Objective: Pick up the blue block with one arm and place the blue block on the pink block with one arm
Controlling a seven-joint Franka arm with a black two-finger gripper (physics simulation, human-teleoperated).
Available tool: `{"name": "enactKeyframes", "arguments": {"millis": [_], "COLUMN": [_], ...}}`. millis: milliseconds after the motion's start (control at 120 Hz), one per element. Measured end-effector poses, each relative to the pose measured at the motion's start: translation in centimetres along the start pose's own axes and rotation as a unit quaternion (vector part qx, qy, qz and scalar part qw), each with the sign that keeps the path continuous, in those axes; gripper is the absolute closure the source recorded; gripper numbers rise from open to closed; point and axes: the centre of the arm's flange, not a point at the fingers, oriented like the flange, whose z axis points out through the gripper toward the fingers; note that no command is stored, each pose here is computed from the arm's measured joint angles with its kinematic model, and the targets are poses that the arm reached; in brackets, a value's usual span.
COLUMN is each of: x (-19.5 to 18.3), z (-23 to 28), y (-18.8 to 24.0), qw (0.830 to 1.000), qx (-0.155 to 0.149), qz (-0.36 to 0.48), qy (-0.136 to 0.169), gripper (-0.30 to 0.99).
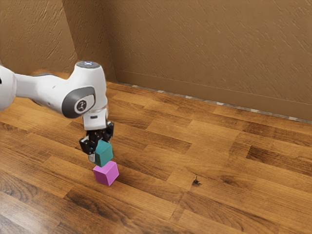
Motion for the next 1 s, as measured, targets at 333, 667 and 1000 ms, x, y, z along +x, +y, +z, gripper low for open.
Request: {"name": "enactKeyframes", "arguments": {"millis": [333, 667, 1000], "x": [-1.1, -1.2, -2.7], "z": [1.9, 2.3, 1.7], "y": [0.4, 1.8, 0.3], "qw": [0.998, 0.998, 0.998], "qx": [-0.008, -0.003, 0.011], "qz": [-0.034, -0.029, -0.028], "qy": [0.056, 0.056, 0.057], "gripper": [0.34, 0.35, 0.35]}}
